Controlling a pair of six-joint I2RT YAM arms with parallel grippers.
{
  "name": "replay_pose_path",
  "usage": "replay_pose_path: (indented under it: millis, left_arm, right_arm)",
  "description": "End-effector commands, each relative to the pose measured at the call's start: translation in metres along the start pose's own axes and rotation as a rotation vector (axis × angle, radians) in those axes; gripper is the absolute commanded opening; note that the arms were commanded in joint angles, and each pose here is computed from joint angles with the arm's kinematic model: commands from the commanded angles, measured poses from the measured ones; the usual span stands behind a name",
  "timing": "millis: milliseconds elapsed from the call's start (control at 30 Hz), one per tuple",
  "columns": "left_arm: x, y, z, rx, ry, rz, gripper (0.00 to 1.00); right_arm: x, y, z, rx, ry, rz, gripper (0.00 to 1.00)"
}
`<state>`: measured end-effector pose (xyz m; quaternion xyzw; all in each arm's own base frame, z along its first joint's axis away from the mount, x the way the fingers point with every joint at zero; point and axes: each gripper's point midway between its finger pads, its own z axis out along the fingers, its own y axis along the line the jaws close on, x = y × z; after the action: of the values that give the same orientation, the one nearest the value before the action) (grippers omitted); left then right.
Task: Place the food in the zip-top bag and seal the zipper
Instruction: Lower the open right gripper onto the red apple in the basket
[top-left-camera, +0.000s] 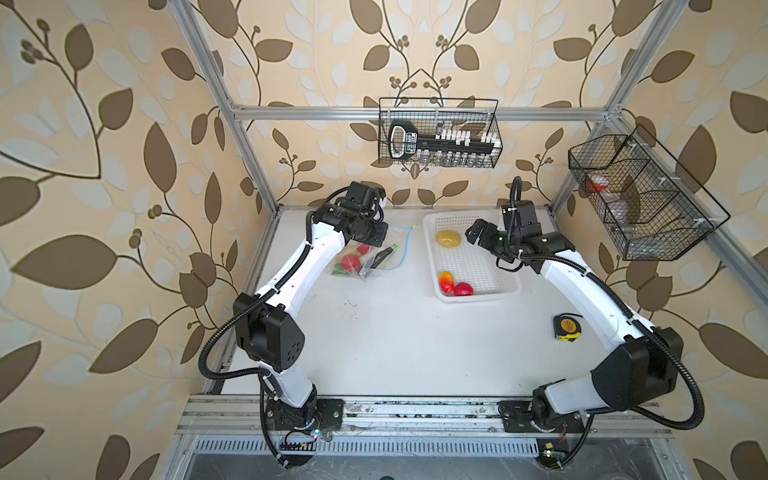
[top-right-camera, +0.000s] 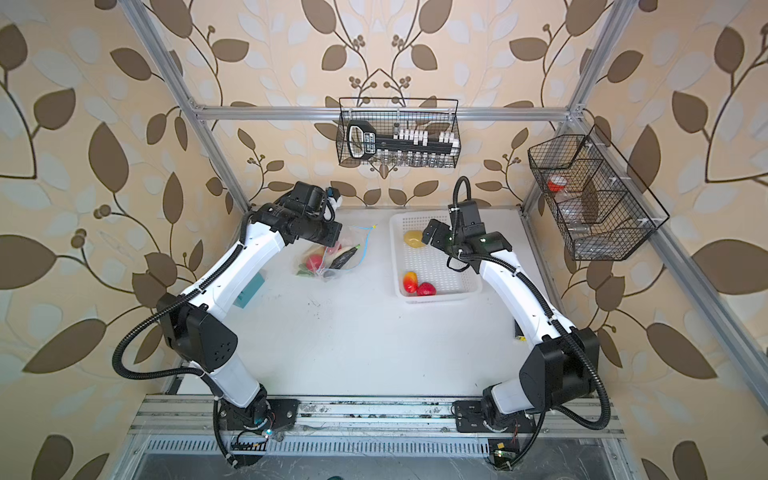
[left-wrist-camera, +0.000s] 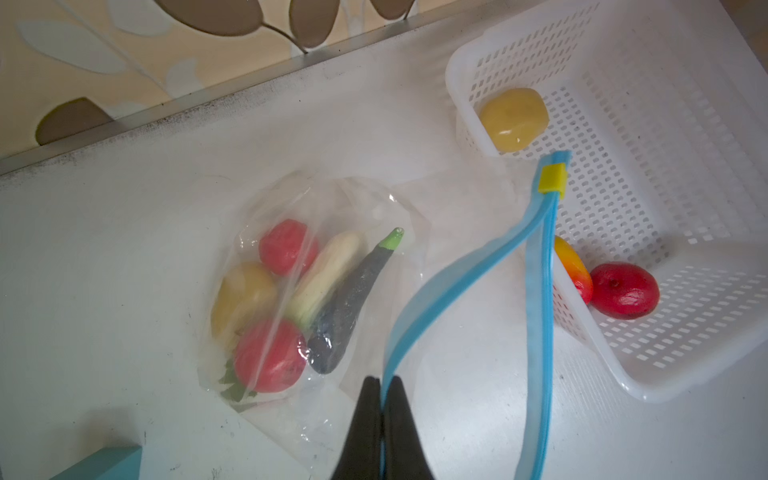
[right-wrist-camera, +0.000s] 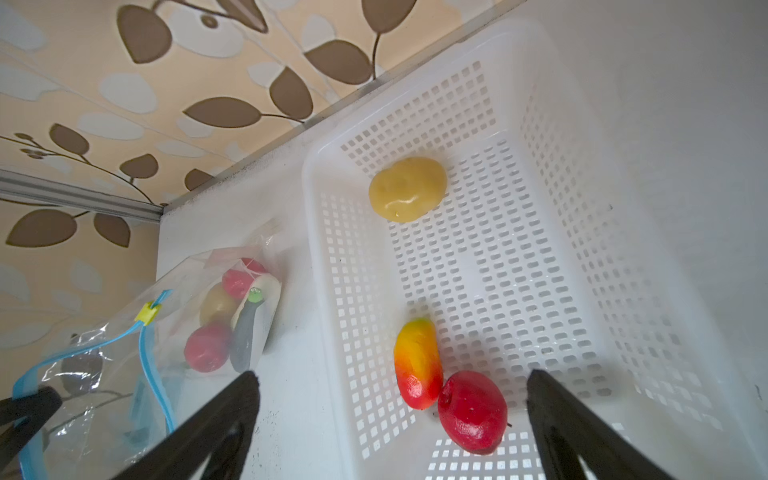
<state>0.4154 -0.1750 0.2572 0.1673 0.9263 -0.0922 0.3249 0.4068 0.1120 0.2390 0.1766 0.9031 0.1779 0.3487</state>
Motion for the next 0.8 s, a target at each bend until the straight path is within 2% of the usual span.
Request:
replay_pose_path:
  millis: [0, 333, 767]
  left_arm:
    - [-0.015, -0.003, -0.024, -0.003, -0.086, 0.027, 0.0]
    - [-0.009, -0.008, -0.017, 0.028, -0.048, -0.006, 0.0]
    - [0.003, -0.008, -0.008, 0.035, -0.011, -0.025, 0.0]
  right_arm:
    - [0.019, -0.005, 0.009, 0.006, 0.111, -0.022, 1.0]
    - [0.047, -0.031, 0.02, 0.127, 0.21, -0.114, 1.0]
    - [0.091, -0.046, 0.045, 0.169, 0.363, -0.172, 1.0]
